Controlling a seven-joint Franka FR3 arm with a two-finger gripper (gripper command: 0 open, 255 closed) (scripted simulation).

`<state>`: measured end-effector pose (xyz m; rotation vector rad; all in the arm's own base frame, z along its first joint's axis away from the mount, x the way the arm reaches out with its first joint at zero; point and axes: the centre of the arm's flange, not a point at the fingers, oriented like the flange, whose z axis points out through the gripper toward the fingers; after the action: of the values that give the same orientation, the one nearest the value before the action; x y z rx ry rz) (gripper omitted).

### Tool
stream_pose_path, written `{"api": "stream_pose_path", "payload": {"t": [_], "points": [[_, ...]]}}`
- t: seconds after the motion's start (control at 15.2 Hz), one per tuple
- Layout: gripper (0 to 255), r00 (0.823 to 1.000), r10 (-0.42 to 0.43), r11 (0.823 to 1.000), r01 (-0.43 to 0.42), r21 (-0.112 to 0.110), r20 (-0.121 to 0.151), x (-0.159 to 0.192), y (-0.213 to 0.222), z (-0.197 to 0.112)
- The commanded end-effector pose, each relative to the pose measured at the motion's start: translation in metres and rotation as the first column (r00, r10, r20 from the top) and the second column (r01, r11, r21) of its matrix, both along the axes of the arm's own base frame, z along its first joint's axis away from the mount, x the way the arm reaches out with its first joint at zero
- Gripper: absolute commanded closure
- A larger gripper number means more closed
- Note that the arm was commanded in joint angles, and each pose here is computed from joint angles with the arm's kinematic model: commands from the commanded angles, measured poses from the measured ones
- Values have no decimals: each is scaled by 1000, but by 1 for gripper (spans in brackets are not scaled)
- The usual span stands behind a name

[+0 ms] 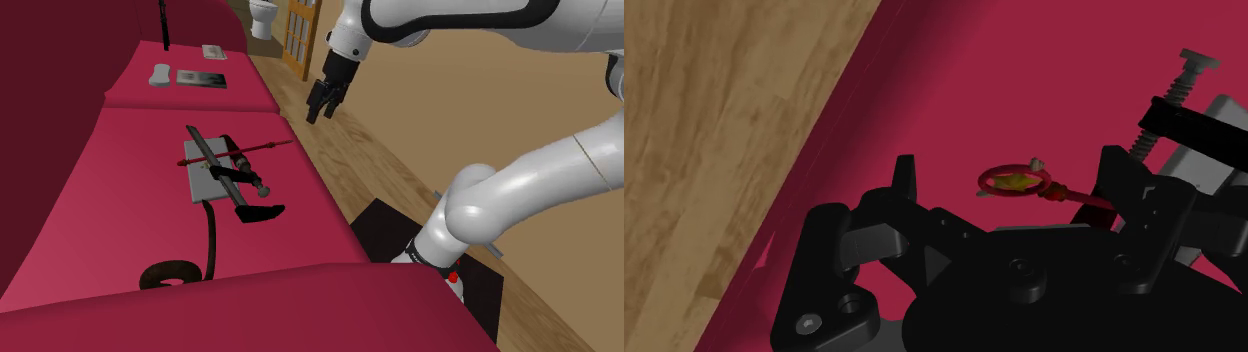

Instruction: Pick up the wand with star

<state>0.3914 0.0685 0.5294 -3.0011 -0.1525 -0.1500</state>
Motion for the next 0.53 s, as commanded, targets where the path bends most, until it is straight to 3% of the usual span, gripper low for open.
{"api": "stream_pose_path", "payload": {"t": [0.0, 0.26, 0.46], "points": [[0, 1000, 4, 1000, -4, 18, 9, 19, 10, -15], [0, 1000, 14, 999, -15, 52, 23, 54, 33, -42], [0, 1000, 14, 998, -16, 55, 24, 57, 35, -55]]}}
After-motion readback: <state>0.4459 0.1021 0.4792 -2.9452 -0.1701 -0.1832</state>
